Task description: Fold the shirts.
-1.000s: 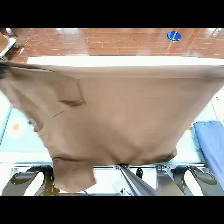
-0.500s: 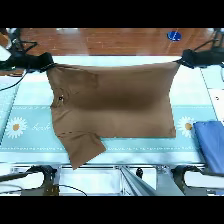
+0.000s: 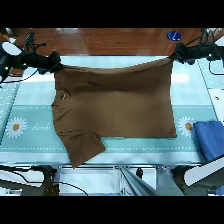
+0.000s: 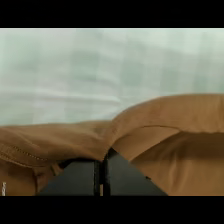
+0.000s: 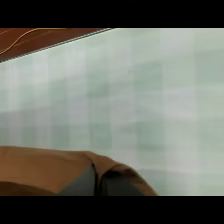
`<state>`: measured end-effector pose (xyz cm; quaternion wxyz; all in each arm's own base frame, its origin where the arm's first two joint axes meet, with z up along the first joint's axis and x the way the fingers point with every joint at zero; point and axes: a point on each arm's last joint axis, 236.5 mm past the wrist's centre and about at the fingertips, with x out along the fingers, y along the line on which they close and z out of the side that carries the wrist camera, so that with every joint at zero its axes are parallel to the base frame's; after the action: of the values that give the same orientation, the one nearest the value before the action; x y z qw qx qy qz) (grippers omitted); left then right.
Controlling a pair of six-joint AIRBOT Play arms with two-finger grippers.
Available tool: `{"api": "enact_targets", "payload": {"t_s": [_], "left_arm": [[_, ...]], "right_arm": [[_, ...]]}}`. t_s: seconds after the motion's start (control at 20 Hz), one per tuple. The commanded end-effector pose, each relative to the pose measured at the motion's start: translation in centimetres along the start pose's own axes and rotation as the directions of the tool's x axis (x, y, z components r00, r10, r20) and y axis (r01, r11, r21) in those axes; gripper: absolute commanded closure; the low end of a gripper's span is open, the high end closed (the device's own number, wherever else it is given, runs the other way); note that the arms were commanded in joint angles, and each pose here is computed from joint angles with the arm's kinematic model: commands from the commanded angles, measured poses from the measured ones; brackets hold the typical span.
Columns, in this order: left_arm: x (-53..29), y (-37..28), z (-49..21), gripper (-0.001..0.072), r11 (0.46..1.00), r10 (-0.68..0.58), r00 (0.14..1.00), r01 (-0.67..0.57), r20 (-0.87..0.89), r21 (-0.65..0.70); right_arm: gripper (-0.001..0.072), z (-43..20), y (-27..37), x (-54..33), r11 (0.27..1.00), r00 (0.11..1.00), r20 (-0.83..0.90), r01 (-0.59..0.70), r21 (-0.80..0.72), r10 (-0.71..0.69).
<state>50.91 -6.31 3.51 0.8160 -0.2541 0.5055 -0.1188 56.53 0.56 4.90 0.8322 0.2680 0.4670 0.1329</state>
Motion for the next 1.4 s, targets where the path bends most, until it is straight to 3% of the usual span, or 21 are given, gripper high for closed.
{"api": "enact_targets", "payload": {"t_s": [0.0,0.2,0.6,0.65,0.7,0.75,0.9,1.15,1.25,1.35], "left_arm": [[-2.3,0.7,-4.8,0.0680,0.993,0.043,0.979,-0.020,-0.199,0.116],[-1.2,4.3,-10.7,0.0680,0.974,0.194,0.906,-0.133,-0.376,0.184],[0.9,7.2,-15.0,0.0677,0.975,0.218,0.867,-0.170,-0.449,0.145],[0.5,7.1,-15.3,0.0560,0.975,0.217,0.857,-0.171,-0.467,0.140],[0.1,7.0,-15.6,0.0172,0.977,0.214,0.847,-0.180,-0.486,0.116],[-0.8,7.1,-16.1,0.0003,0.976,0.219,0.825,-0.191,-0.521,0.107],[-4.1,7.2,-17.5,0.0003,0.975,0.217,0.781,-0.199,-0.586,0.096],[-9.4,9.2,-19.8,0.0003,0.965,0.254,0.856,-0.257,-0.449,0.056],[-10.6,11.3,-22.7,0.0003,0.951,0.250,0.882,-0.301,-0.399,-0.070],[-9.7,11.0,-25.3,0.0003,0.941,0.153,0.935,-0.236,-0.319,-0.243]], "right_arm": [[0.0690,-4.1,-0.6,-2.9,0.999,0.981,-0.191,-0.040,-0.017,0.036],[0.0690,-10.0,-4.3,-3.5,0.999,0.933,-0.357,0.042,0.022,-0.031],[0.0687,-17.8,-7.2,-0.3,0.994,0.858,-0.510,0.104,0.044,-0.067],[0.0584,-17.9,-7.6,-0.4,0.990,0.853,-0.515,0.128,0.050,-0.085],[0.0199,-17.8,-8.1,-0.9,0.985,0.848,-0.520,0.158,0.070,-0.099],[0.0092,-17.8,-8.2,-1.7,0.983,0.841,-0.533,0.162,0.087,-0.091],[0.0092,-16.4,-8.3,-5.4,0.976,0.875,-0.473,0.180,0.124,-0.101],[0.0093,-17.1,-10.1,-11.7,0.949,0.953,-0.227,0.248,0.193,-0.203],[0.0092,-20.1,-9.8,-12.0,0.945,0.964,-0.175,0.238,0.222,-0.201],[0.0093,-22.5,-8.1,-10.9,0.939,0.984,-0.109,0.168,0.300,-0.141]]}}
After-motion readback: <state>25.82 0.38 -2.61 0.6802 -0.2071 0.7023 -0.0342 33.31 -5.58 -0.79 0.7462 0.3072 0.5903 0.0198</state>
